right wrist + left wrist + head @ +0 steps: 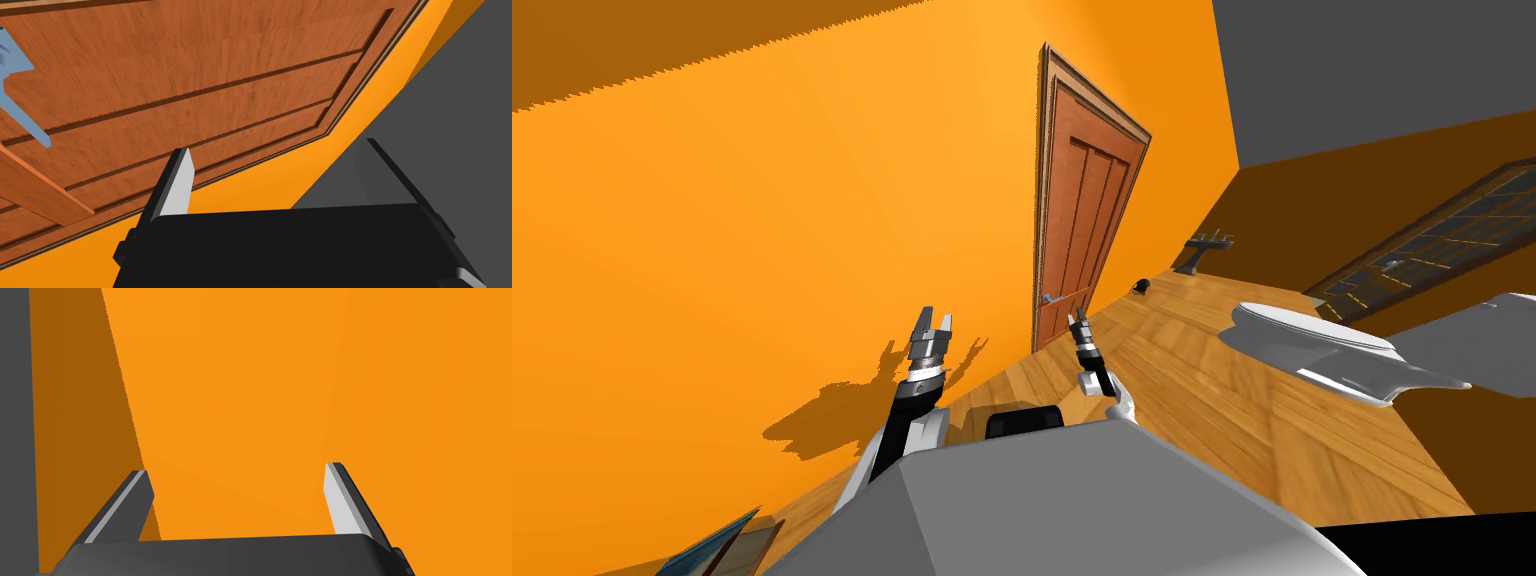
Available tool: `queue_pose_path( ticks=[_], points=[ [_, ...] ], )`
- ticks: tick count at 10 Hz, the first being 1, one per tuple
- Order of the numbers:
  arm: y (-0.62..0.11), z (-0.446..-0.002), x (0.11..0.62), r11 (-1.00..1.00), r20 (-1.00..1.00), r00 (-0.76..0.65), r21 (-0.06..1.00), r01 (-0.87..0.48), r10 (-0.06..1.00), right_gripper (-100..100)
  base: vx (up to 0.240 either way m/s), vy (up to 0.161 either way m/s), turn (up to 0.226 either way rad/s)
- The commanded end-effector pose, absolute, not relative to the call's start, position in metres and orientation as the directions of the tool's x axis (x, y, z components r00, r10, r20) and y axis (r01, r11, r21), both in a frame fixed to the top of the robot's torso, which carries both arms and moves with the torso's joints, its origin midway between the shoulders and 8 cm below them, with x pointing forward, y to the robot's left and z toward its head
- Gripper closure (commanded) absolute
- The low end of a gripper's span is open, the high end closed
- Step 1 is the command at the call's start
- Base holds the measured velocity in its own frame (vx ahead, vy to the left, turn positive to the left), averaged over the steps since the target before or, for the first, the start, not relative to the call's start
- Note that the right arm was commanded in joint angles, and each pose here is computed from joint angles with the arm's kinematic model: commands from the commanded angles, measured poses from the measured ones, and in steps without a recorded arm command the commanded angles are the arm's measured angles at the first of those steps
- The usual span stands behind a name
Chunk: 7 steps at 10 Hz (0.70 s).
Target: Pull the door open
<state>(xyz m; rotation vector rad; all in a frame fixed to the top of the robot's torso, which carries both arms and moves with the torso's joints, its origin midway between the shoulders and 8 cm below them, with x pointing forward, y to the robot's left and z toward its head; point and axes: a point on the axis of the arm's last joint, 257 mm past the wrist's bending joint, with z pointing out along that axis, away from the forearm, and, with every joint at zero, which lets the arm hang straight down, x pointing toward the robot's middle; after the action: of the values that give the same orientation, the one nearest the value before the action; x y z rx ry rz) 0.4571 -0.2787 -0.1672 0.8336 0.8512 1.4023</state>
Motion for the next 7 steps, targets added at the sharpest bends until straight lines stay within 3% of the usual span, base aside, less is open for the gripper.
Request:
queue_pose_path(
  ticks=[1,7],
  points=[
    [-0.28,-0.18,0.462,0.003,-0.007,-0.006,0.894,-0.449,1.0,-100,0.017,-0.071,0.133],
    [-0.286,-0.221,0.473,0.0,-0.002,-0.004,0.927,-0.375,1.0,-100,0.028,-0.098,0.141]
  ],
)
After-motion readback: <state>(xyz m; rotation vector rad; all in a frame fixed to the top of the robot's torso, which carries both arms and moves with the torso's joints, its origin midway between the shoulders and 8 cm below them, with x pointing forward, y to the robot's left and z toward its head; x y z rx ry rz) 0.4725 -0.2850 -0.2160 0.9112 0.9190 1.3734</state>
